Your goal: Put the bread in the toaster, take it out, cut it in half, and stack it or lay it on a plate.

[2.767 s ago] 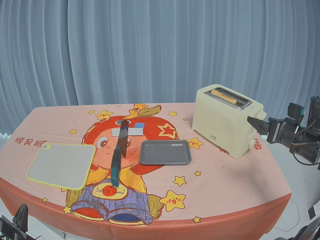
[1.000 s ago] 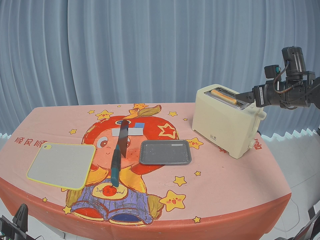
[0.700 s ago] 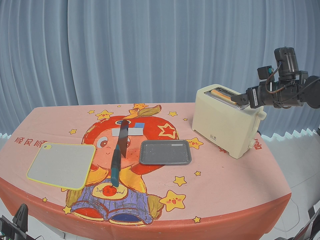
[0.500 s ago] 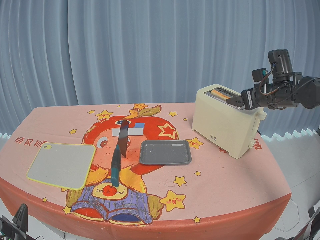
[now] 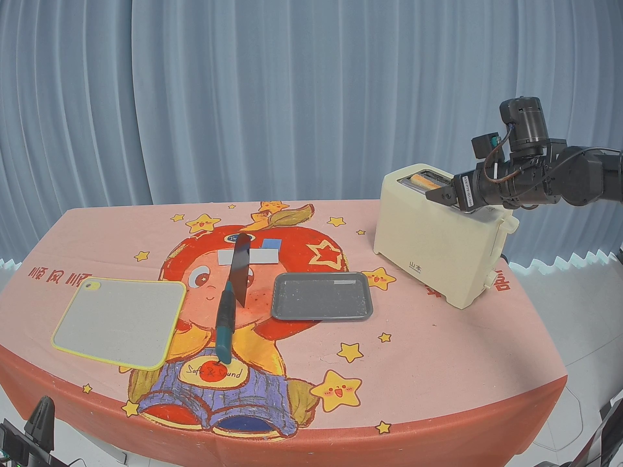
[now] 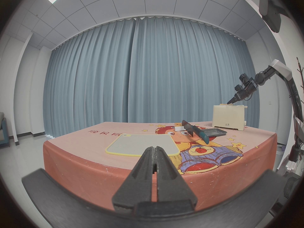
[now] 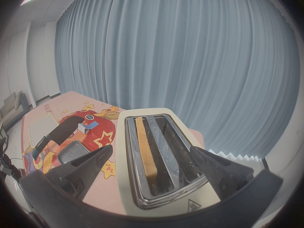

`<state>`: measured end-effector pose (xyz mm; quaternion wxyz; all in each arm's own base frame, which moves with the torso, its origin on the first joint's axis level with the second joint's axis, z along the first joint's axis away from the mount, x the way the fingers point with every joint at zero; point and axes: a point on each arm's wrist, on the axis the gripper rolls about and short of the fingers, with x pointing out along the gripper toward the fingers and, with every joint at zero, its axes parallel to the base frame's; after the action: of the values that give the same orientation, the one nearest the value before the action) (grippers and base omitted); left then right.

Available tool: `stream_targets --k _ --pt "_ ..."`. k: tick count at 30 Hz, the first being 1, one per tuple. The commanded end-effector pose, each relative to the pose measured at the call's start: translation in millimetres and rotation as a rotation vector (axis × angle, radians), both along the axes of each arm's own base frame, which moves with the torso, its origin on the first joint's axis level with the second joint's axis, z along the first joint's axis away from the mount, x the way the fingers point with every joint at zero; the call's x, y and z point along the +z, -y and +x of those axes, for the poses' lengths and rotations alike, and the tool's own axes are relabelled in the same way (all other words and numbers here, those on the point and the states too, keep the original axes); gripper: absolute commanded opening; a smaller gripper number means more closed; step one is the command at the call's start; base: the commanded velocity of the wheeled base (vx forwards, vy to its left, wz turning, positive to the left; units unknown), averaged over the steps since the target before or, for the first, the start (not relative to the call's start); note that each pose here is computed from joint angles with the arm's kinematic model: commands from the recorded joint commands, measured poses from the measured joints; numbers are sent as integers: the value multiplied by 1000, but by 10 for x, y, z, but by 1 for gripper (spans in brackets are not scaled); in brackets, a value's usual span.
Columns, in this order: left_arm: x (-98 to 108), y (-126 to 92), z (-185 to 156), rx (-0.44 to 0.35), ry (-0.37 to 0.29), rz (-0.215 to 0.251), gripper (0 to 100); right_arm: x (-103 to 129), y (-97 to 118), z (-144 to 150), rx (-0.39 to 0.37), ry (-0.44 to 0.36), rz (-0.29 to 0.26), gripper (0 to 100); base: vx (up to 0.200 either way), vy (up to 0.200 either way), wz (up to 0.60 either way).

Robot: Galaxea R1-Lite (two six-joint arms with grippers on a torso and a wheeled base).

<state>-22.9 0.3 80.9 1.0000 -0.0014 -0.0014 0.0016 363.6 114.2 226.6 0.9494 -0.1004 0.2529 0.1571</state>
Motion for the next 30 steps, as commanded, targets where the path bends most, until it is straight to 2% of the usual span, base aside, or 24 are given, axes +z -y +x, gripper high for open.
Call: stream_targets --k 1,4,5,18,30 --pt "-50 0 9 0 -12 0 0 -79 -34 65 3 -16 -5 100 0 0 0" --pt "-50 0 10 0 -14 0 0 -90 -52 101 4 -15 -3 100 0 0 0" --pt "-50 0 10 0 -14 0 0 -90 -52 101 4 -15 -3 0 0 0 0" --pt "-50 0 10 0 -14 0 0 -70 -41 84 0 -14 5 0 0 0 0" --pt "-50 0 10 0 -14 0 0 159 -3 -35 -2 44 24 0 0 0 0"
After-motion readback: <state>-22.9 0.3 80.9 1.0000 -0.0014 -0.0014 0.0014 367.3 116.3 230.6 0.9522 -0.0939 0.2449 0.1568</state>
